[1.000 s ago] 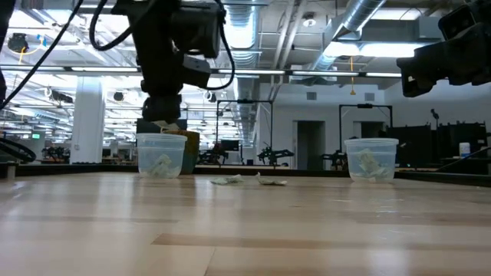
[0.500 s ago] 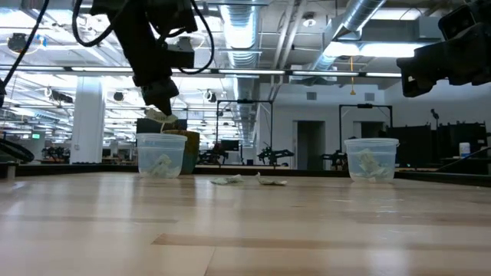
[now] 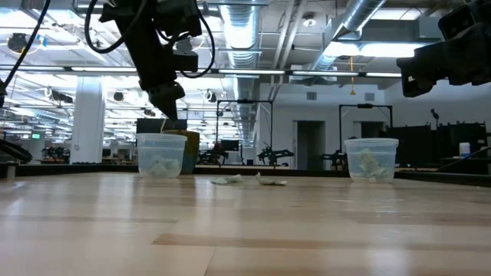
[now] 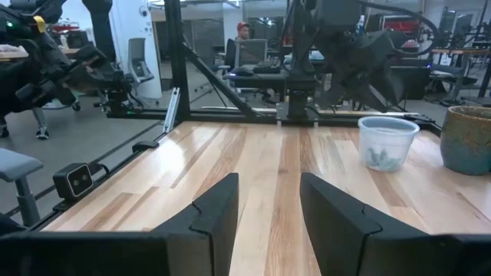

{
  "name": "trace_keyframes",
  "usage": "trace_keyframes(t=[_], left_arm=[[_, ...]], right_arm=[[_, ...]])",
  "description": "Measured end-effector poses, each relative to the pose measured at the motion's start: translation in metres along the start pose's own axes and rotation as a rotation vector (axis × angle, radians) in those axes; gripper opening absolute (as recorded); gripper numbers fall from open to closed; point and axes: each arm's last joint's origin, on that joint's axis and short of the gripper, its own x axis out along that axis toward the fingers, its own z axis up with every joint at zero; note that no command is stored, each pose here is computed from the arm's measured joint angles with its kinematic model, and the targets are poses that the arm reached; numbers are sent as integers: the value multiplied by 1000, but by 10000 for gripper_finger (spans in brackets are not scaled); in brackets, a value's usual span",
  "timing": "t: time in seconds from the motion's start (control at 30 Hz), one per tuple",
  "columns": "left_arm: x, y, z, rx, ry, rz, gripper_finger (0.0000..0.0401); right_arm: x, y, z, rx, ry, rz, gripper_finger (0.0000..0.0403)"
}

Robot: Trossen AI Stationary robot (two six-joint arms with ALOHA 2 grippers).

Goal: Pick and place items into bin
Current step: Put the stevia packet into the left transparent bin

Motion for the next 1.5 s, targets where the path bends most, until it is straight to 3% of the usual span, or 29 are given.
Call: trace_keyframes(t=[0.13, 0.3, 0.4, 0.57, 0.87, 1.3, 1.5], left_arm=[[0, -3, 8, -51, -65, -66, 148], [-22, -24, 43, -70, -418, -497, 166], [-35, -40, 56, -63, -599, -613, 165], [-9, -72, 50, -83, -487, -467, 155], [43, -118, 31, -116, -298, -464, 147], [79, -136, 9, -130, -115, -412, 147], [82, -139, 7, -160, -107, -410, 142]], right_arm=[[0, 0, 0, 0, 0, 0, 134], [0, 0, 0, 0, 0, 0, 133], [0, 0, 0, 0, 0, 0, 133], [0, 0, 0, 0, 0, 2, 134], [0, 0, 0, 0, 1, 1, 134], [0, 0, 0, 0, 0, 1, 134], [0, 0, 0, 0, 0, 1, 133]])
